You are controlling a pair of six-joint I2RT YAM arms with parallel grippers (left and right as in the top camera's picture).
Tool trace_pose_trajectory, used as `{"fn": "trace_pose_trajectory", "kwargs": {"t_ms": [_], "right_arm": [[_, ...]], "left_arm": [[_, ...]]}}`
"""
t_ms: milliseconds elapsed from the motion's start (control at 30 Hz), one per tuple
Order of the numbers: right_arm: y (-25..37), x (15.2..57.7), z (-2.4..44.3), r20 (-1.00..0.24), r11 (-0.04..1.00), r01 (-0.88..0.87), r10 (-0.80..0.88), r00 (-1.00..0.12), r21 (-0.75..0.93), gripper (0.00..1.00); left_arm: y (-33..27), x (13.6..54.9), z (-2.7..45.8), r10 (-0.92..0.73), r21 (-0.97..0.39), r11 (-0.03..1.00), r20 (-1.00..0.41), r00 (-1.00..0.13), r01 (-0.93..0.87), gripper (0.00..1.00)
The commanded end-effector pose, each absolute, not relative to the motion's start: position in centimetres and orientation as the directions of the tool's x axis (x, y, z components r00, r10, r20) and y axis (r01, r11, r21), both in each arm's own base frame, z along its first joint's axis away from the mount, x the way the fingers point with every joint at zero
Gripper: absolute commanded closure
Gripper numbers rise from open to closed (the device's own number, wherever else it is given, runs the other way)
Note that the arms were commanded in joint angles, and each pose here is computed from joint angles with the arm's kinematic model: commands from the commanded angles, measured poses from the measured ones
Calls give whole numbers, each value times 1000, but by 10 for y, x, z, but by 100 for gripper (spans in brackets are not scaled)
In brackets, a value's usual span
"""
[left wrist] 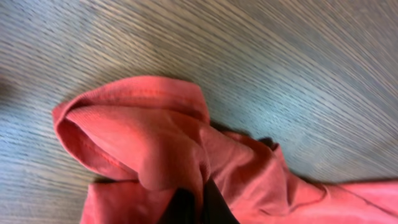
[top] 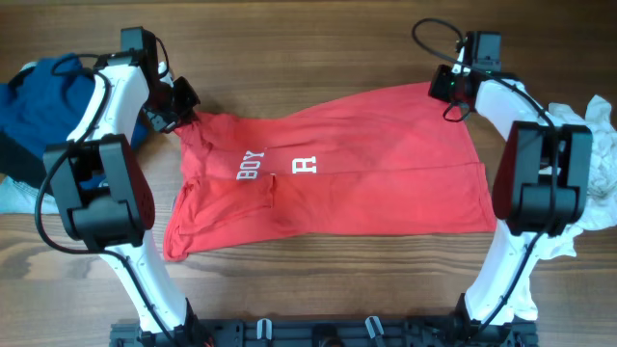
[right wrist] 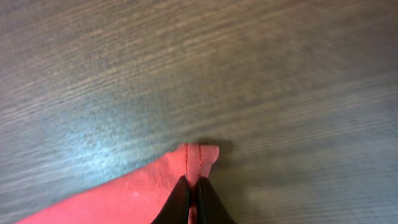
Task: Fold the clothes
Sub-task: 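Fold the top half down over the bottom half with both grippers, then grasp the right end of the folded strip with the right gripper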
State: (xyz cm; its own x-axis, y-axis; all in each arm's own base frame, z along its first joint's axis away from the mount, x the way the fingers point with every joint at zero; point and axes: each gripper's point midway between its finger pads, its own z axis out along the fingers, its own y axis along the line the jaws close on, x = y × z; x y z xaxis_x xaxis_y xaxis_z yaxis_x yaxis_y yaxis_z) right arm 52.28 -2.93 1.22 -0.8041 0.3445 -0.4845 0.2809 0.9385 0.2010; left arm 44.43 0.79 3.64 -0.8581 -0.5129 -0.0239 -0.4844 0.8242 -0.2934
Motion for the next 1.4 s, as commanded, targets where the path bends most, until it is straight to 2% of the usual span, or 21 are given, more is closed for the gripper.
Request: {"fn": "trace_pose_trajectory", "kwargs": {"t_ms": [0,167,367,467,533,633,867,1000,1033,1100,1167,1200,1300,1367], "right_arm": [[-56,516,89,-557,905,353,423,-714,236,96],[-70,451,127,-448,884,424,466,-763,197,96],[-79,366,119,-202,892,448,450,-870,57,96],[-95,334,116,-124,881,463,451,-884,-96,96],[-100,321,116,-87,876,458,450,-889,-153,96],[-99,306,115,-28,885,428,430,-902,-182,96],[-92,273,93,96,890,404,430,-898,-210,96],[-90,264,81,122,891,400,431,-894,-216,96],[-90,264,81,123,892,398,429,-895,-215,91],[-90,264,81,124,891,398,430,-894,-216,78],[-90,264,81,123,892,398,429,-895,-216,76],[-90,264,81,123,892,398,429,-895,-216,76],[-90,267,80,109,891,402,430,-896,-212,76],[-89,269,80,106,892,404,430,-897,-203,75]], "left_arm": [[-1,441,76,-491,-356,825,-63,-869,-440,96],[-6,407,112,-488,-339,824,-18,-873,-454,96],[-12,349,135,-436,-283,847,116,-892,-451,96],[-10,322,135,-394,-226,872,200,-897,-433,96],[-2,306,135,-397,-148,887,238,-886,-437,96],[-6,287,126,-376,-124,895,308,-874,-429,96],[-20,233,74,-338,-61,909,472,-814,-413,96],[-20,212,63,-331,-26,915,523,-785,-403,96],[-16,205,62,-329,1,921,537,-777,-390,92],[-7,200,63,-359,64,920,532,-767,-386,85],[13,202,67,-469,197,882,457,-756,-428,84],[18,210,72,-505,214,863,397,-766,-458,83],[13,240,90,-513,100,857,249,-821,-505,83],[-2,260,103,-510,-45,851,168,-844,-523,84]]}}
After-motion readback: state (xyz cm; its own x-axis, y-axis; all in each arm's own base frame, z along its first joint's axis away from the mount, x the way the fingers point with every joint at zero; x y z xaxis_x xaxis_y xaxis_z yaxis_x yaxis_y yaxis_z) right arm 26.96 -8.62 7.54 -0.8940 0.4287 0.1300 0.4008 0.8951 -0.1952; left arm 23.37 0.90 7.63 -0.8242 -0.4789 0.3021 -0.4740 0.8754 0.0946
